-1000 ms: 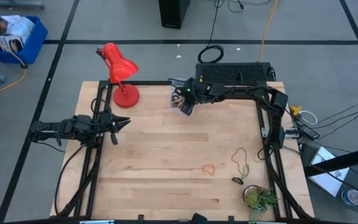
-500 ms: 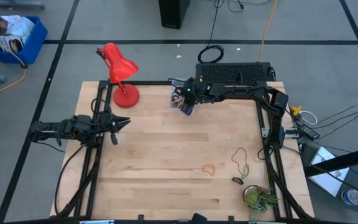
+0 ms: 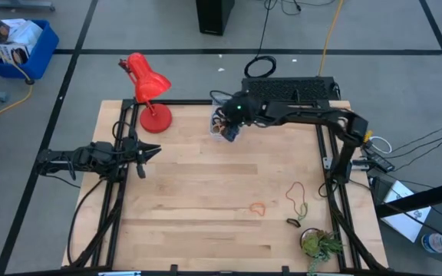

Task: Pick and place rubber bands into bin
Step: Put the orange rubber band into the transparent bin

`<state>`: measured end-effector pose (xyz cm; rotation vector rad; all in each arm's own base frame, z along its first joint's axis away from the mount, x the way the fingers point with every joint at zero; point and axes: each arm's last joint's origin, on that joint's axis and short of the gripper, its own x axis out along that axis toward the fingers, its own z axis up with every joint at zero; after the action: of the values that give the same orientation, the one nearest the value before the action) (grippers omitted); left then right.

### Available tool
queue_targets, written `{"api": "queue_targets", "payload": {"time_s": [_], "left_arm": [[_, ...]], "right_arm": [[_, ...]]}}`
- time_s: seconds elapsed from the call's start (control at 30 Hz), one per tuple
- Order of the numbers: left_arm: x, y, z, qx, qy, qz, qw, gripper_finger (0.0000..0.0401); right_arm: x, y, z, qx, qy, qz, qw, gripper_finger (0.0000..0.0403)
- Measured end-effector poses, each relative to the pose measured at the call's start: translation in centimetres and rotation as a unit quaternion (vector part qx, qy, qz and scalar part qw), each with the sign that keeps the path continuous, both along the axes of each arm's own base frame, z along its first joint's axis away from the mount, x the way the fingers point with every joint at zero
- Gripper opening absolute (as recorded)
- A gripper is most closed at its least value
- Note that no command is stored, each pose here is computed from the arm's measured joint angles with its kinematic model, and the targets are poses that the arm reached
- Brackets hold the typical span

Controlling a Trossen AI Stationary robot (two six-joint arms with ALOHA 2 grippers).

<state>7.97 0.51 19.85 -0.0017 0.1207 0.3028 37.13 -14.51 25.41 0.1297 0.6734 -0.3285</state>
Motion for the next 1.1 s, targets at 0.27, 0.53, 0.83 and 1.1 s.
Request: {"api": "queue_targets", "payload": {"time_s": [0.27, 0.53, 0.83, 1.1], "left_arm": [[0.0, 0.0, 0.0, -0.001, -0.001, 0.0, 1.0, 0.0063], [0.0, 0.0, 0.0, 0.003, 0.0, -0.001, 1.0, 0.0063], [0.0, 0.0, 0.0, 0.001, 0.0, 0.0, 1.0, 0.0063], [0.0, 0.0, 0.0, 0.003, 0.0, -0.001, 1.0, 0.0063]], "right_arm": [[-3.8, 4.3, 8.8, -0.008, -0.125, 0.107, 0.986, 0.0121], [-8.2, 8.1, 13.7, 0.028, -0.177, 0.141, 0.974, 0.0122], [-10.0, 12.9, 11.8, 0.088, -0.046, 0.198, 0.975, 0.0118], [-10.4, 17.9, 4.0, 0.136, 0.068, 0.242, 0.958, 0.0114]]}}
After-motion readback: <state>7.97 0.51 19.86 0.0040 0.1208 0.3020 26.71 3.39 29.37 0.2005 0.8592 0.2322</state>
